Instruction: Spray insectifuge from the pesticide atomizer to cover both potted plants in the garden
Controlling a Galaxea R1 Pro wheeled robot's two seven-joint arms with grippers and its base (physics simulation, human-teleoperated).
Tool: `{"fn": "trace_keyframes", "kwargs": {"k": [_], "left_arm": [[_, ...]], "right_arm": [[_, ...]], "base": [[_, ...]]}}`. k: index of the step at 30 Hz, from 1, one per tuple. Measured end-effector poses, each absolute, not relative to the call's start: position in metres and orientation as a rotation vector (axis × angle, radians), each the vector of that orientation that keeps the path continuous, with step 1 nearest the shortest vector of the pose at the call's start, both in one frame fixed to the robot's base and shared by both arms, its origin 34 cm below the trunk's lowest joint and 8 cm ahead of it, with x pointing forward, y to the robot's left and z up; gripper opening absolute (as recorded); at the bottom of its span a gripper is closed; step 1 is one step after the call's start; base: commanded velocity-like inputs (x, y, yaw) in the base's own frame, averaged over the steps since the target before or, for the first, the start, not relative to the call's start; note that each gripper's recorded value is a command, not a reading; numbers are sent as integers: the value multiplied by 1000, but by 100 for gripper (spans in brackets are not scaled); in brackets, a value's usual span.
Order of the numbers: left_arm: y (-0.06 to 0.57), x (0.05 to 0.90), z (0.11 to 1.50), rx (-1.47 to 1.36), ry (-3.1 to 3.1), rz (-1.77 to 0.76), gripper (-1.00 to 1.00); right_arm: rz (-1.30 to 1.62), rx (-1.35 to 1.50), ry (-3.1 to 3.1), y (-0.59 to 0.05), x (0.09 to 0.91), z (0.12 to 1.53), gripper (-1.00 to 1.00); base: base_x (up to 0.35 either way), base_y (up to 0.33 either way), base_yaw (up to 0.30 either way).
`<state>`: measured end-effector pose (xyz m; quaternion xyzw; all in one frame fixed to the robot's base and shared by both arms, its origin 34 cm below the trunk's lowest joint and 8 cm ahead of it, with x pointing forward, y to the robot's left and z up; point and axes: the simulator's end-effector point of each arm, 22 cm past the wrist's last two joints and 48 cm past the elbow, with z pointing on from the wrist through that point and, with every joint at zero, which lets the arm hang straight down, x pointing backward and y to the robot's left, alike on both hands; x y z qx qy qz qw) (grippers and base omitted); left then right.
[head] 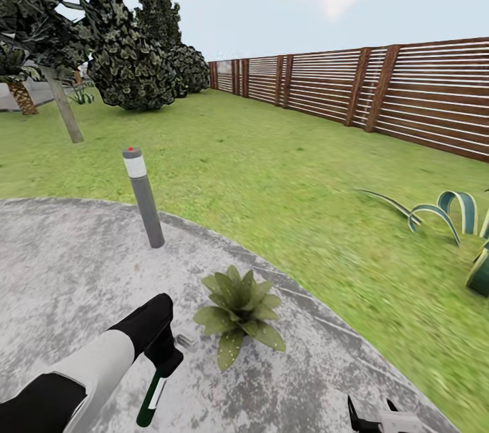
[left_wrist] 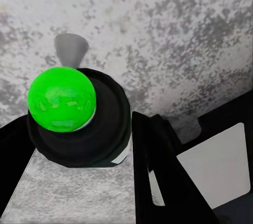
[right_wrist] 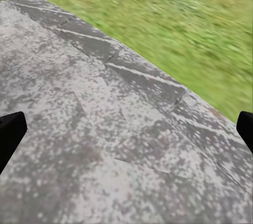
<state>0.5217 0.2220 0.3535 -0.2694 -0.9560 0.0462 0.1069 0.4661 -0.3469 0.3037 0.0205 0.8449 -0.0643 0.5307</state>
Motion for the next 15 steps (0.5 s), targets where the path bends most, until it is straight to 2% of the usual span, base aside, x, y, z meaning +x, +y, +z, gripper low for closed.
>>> {"fn": "trace_keyframes", "kwargs": {"k": [7,15], "left_arm": [[223,521,353,-797,-2810,130,-100],[227,522,353,-793,-2813,124,-100]], "right_arm": [[-152,46,2016,-346,466,304,100],[-154,48,2016,-347,466,304,100]], "base": [[6,7,-35],[0,0,-284]]}}
